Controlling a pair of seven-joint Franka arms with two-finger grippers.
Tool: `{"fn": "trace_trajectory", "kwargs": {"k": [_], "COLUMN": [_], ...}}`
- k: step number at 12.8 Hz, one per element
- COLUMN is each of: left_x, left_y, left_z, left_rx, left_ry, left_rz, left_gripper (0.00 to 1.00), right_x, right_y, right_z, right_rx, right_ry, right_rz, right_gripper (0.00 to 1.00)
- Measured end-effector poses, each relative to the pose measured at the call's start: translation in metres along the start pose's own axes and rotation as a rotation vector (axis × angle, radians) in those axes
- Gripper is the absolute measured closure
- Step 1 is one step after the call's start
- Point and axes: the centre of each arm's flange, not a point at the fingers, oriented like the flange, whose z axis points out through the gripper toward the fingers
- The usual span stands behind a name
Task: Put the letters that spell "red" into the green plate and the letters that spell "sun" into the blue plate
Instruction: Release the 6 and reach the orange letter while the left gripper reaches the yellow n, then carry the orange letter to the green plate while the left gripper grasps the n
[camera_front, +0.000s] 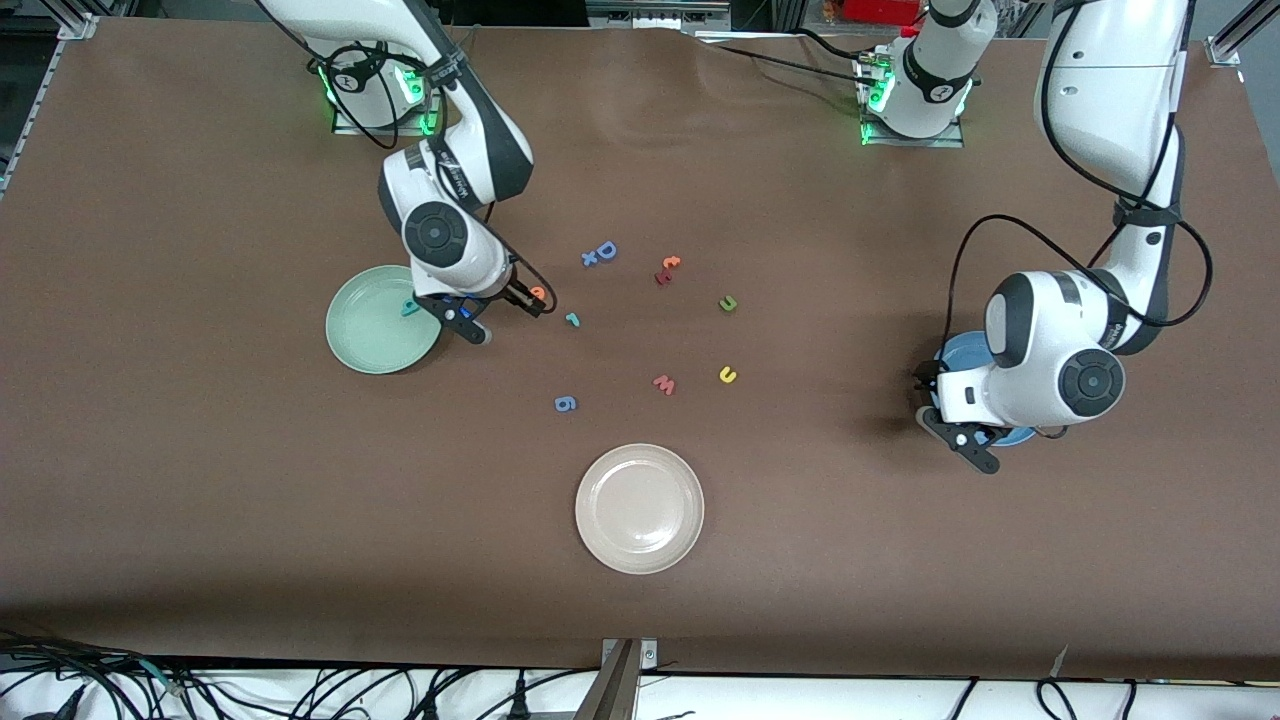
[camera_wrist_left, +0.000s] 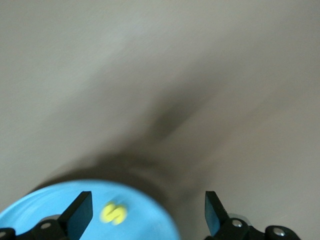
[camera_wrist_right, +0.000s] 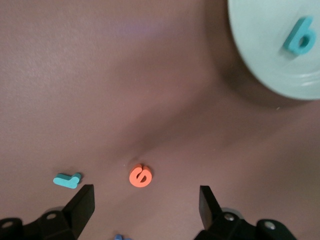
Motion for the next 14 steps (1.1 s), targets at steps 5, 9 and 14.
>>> {"fn": "trace_trajectory", "kwargs": {"k": [5, 9, 14], "left_x": [0.047, 0.086, 0.118], "left_y": [0.076, 0.136, 0.182], "left_z": [0.002, -0.002, 0.013], "left_rx": [-0.041, -0.014, 0.019], "left_ry": [0.020, 0.060, 0.115], "left_rz": [-0.148, -0.123, -0.010], "left_gripper": [0.03, 0.04, 0.04], "right_x": [-0.020, -0.039, -0.037], "right_y": [0.010, 0.003, 0.006], "right_z": [0.043, 0.056, 0.064], "right_rx": [0.057, 0.071, 0.104], "right_ry": [0.051, 0.064, 0.083], "right_rz": [0.060, 0.087, 0.092], "right_gripper": [0.08, 0.11, 0.37]}}
